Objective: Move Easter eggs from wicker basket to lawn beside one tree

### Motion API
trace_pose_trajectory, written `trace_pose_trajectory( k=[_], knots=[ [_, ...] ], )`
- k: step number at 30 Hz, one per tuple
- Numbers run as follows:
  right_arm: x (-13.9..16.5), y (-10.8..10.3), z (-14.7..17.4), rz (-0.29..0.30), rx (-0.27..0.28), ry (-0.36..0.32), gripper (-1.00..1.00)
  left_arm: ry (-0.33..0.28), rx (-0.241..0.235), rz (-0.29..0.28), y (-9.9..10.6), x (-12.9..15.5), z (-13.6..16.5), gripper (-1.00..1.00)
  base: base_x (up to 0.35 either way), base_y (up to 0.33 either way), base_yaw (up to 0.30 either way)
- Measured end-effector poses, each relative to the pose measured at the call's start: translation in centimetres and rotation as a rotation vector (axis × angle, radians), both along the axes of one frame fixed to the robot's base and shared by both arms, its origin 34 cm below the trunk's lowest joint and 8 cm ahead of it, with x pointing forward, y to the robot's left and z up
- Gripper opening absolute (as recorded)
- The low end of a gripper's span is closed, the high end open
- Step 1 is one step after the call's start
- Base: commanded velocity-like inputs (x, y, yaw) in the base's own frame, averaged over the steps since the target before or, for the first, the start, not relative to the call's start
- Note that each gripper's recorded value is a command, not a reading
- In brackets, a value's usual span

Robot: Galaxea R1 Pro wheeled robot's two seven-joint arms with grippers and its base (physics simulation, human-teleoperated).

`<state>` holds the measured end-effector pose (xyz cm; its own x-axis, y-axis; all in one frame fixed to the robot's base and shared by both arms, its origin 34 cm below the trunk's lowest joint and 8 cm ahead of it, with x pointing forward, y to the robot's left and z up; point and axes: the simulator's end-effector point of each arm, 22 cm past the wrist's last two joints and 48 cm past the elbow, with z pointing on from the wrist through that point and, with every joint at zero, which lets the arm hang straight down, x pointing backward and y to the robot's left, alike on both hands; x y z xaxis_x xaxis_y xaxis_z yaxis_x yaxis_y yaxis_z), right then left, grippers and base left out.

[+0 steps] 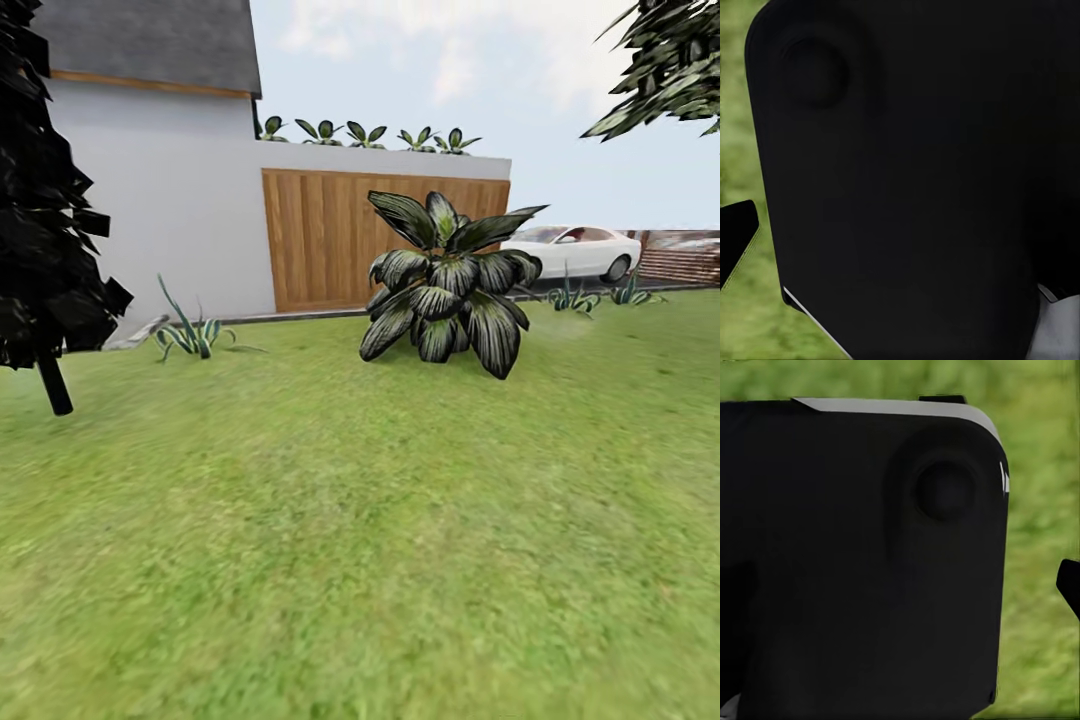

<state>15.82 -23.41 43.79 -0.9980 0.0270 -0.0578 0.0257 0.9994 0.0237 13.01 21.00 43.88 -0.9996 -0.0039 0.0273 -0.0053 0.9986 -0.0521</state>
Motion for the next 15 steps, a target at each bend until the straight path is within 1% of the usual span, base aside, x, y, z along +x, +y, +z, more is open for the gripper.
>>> trace_pose_trajectory(
  k=[15],
  knots=[
    [0.05,-0.07,0.0,-0.001,-0.001,-0.001,1.0,0.0,0.0,0.0,0.0,0.0,0.0,1.0,0.0,0.0,-0.292]
  ],
)
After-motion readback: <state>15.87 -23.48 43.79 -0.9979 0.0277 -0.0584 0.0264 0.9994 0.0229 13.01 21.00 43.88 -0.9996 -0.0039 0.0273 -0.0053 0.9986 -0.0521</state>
